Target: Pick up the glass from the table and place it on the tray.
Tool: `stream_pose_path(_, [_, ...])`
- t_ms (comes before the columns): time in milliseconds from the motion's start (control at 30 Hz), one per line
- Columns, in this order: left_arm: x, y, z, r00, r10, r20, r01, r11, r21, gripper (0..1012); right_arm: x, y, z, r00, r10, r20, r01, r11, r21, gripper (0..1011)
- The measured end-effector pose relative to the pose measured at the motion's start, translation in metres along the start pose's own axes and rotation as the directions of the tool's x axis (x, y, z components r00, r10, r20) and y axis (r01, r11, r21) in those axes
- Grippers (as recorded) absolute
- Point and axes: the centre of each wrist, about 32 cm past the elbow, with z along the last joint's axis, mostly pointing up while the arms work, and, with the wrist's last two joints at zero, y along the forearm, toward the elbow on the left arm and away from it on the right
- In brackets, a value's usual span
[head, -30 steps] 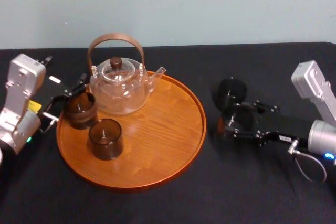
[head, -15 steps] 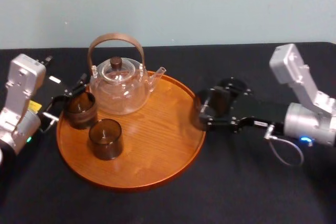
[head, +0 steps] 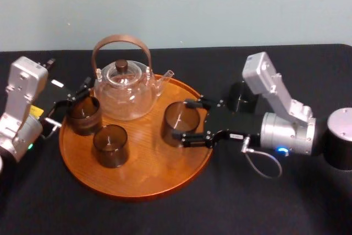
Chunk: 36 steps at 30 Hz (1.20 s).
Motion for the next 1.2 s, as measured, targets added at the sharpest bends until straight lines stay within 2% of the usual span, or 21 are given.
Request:
stream_pose_path(433, [0.0000,0.000,0.000,1.0000,0.000,0.000,0.000,1.0000,0.000,1001,-0.0093,0.023,-0.022,0.998,0.039,-0.042,-0.040,0.999,-0.022,900])
stream_pose_path(767, [0.0000,0.000,0.000,1.0000,0.000,0.000,0.000,1.0000,0.000,1001,-0.0129,0.028,-0.035,0.998,0.038,-0.057,-0.041,0.998,-0.049,900])
stream_pose_path(1200, [0.0000,0.000,0.000,1.0000,0.000,0.000,0.000,1.0000,0.000,1001,-0.0161,0.030,-0.040,0.998,0.019,-0.055,-0.023,0.997,-0.073,900])
